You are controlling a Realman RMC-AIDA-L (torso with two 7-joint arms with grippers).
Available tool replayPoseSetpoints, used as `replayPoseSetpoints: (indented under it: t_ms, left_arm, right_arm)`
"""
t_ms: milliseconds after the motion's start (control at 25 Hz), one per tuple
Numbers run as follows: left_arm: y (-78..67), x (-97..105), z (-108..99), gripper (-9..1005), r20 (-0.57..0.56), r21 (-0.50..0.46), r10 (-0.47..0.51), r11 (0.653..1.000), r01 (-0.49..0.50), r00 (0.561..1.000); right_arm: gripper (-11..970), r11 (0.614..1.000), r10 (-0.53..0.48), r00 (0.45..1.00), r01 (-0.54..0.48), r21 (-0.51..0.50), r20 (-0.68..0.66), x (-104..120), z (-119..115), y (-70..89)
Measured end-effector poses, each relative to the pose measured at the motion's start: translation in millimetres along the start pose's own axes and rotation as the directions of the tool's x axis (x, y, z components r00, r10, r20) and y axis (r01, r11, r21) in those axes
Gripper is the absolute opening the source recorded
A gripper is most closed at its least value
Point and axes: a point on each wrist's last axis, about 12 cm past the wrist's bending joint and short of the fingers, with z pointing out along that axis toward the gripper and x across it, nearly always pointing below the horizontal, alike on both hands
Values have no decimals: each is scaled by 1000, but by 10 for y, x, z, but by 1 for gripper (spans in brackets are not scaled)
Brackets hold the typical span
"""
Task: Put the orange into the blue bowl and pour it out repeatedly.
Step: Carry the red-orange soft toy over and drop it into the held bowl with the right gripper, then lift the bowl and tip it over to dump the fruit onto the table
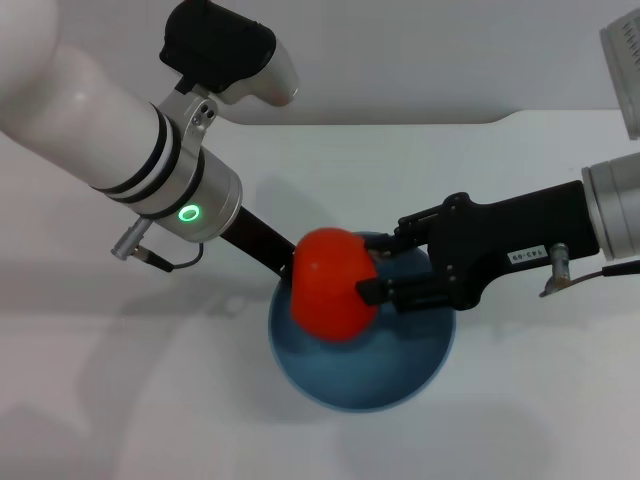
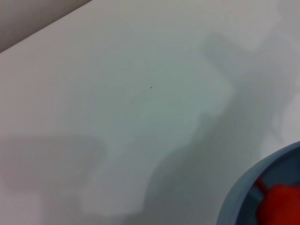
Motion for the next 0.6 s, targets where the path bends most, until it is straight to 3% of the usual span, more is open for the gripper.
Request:
replayPoseSetpoints:
  t_ms: [400,600]
  left_arm:
    - [-2,-20,-14,-1,-5,-1,8,1000,-8,1000]
    - [70,-5,-79,-1,58,-72,14,997,-10,998]
  right_arm:
    - [497,999,27,1000,-27,40,2,-13,-84,-33]
    - [497,983,111,989,-124,136,95,37,-364,-113]
